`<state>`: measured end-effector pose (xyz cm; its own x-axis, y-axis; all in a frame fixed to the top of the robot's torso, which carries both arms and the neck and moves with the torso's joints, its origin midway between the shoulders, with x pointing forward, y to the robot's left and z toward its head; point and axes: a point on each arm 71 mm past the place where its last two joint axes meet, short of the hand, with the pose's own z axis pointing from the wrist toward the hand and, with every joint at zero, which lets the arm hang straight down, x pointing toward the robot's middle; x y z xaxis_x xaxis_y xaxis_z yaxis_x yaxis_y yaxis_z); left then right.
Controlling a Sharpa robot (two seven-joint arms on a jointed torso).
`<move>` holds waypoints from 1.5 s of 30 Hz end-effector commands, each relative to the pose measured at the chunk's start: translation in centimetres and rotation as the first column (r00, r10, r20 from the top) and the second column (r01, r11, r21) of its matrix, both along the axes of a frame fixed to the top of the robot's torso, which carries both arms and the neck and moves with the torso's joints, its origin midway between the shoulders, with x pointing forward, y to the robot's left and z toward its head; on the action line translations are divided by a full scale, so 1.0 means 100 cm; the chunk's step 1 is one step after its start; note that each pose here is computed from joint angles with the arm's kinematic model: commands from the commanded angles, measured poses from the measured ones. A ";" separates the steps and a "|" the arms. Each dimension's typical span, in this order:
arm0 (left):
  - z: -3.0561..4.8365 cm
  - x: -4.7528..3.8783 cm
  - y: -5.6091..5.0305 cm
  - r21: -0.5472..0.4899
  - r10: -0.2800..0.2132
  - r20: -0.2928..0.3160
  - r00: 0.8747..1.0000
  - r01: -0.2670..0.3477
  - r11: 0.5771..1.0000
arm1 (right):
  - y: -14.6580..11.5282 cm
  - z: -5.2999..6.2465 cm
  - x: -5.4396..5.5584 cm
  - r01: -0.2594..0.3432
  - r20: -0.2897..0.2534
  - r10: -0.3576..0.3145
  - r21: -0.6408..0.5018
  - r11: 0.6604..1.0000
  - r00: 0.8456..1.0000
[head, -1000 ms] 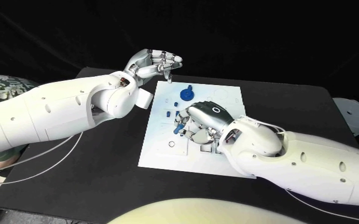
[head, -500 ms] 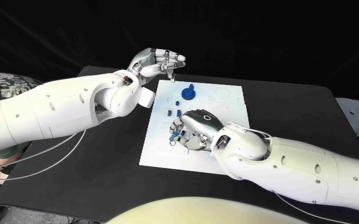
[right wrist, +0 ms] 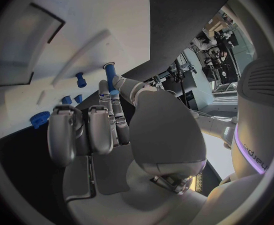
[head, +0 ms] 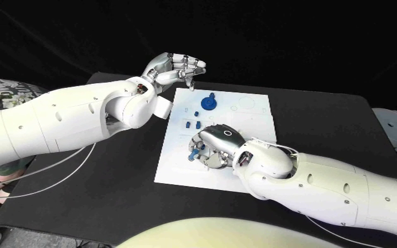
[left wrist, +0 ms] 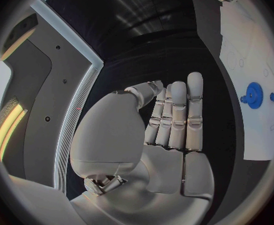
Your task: Assemble the parts on the task board
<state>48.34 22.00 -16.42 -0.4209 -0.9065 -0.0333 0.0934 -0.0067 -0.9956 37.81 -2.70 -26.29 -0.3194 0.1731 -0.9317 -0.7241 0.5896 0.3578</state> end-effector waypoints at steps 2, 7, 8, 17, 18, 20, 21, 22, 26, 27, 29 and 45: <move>0.0006 -0.0006 -0.002 -0.011 -0.017 -0.003 1.000 0.017 1.000 | 0.001 -0.004 -0.001 -0.021 -0.004 0.020 -0.049 0.999 1.000; 0.0006 -0.0007 -0.002 -0.010 -0.017 -0.003 1.000 0.017 1.000 | 0.002 -0.005 -0.001 -0.017 -0.002 0.017 -0.066 0.998 1.000; 0.0006 -0.0007 -0.002 -0.010 -0.017 -0.003 1.000 0.017 1.000 | 0.002 -0.005 -0.001 -0.015 0.000 0.015 -0.070 0.997 1.000; 0.0007 -0.0010 -0.002 -0.011 -0.017 -0.004 1.000 0.017 1.000 | 0.008 -0.009 -0.002 -0.005 0.021 0.007 -0.098 0.995 1.000; 0.0007 -0.0010 -0.002 -0.010 -0.017 -0.004 1.000 0.017 1.000 | 0.008 -0.009 -0.003 -0.007 0.022 0.009 -0.100 0.995 1.000; 0.0007 -0.0010 -0.002 -0.010 -0.017 -0.004 1.000 0.017 1.000 | 0.010 -0.010 -0.005 -0.012 0.023 0.014 -0.106 0.994 1.000; 0.0007 -0.0010 -0.002 -0.010 -0.017 -0.004 1.000 0.017 1.000 | 0.011 -0.010 -0.005 -0.014 0.023 0.017 -0.108 0.994 1.000; 0.0007 -0.0010 -0.002 -0.010 -0.018 -0.004 1.000 0.017 1.000 | 0.013 -0.010 -0.006 -0.018 0.023 0.021 -0.109 0.994 1.000; 0.0007 -0.0010 -0.002 -0.010 -0.018 -0.005 1.000 0.018 1.000 | 0.015 -0.011 -0.008 -0.024 0.021 0.027 -0.117 0.993 0.999; 0.0007 -0.0010 -0.002 -0.010 -0.018 -0.005 1.000 0.018 1.000 | 0.015 -0.011 -0.009 -0.023 0.020 0.026 -0.119 0.993 0.999; 0.0007 -0.0010 -0.002 -0.010 -0.018 -0.005 1.000 0.018 1.000 | 0.015 -0.011 -0.008 -0.017 0.022 0.020 -0.119 0.993 1.000; 0.0001 -0.0006 -0.001 -0.004 -0.009 -0.010 1.000 0.009 1.000 | -0.003 0.002 -0.007 0.089 0.050 -0.091 0.047 0.995 0.995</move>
<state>48.32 22.08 -16.48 -0.4207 -0.9066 -0.0327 0.0844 -0.0031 -0.9964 37.13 -2.82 -26.64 -0.2741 0.1721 -0.9462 -0.6965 0.6429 0.3187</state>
